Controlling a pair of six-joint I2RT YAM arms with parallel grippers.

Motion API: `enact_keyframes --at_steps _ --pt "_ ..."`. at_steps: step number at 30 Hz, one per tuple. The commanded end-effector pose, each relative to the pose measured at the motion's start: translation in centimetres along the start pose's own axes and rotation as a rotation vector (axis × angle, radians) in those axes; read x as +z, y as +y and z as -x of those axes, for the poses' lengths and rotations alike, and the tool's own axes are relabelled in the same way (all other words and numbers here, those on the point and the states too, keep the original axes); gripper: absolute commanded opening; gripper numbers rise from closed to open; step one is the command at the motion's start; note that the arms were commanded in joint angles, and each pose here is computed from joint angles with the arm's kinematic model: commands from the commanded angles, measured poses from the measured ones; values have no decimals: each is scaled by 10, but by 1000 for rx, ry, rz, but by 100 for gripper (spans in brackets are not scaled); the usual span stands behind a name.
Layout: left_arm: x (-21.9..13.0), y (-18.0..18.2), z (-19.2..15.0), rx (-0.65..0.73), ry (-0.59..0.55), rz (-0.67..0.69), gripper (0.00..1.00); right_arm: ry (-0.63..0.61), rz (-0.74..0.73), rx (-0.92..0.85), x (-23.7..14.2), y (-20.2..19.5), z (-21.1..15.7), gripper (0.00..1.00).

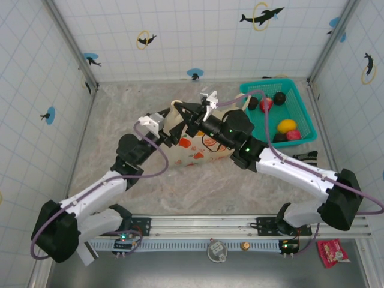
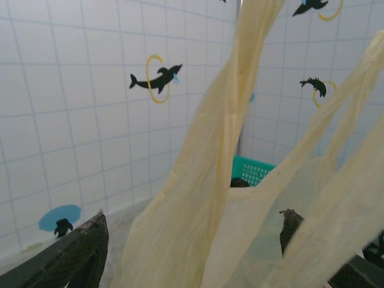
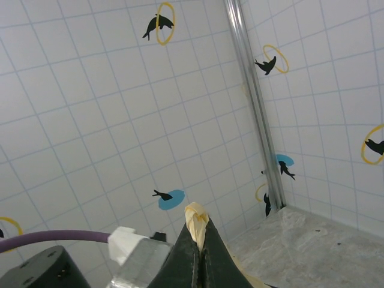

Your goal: Place the fake fruits into the plastic bag and tie a complex knot

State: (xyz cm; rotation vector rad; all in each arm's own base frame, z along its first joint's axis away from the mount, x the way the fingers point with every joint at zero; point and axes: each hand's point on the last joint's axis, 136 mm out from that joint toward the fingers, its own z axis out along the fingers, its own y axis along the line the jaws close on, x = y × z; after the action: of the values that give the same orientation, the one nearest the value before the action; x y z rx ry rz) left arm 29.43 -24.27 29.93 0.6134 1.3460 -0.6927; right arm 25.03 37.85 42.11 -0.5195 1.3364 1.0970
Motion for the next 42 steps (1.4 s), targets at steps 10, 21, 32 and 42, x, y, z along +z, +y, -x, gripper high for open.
enact_keyframes --at_steps 10,21,32,42 --pt "17 -12 25 28 -115 -151 65 -91 34 18 -13 9 21 0" --pt "19 -18 10 33 -81 -196 9 -164 -115 47 -26 -18 26 0" --pt "15 -12 -3 40 -56 -147 7 -321 -238 210 -44 -44 41 0" --pt "17 -19 4 65 -51 -196 27 -281 -219 239 -30 -42 33 0"
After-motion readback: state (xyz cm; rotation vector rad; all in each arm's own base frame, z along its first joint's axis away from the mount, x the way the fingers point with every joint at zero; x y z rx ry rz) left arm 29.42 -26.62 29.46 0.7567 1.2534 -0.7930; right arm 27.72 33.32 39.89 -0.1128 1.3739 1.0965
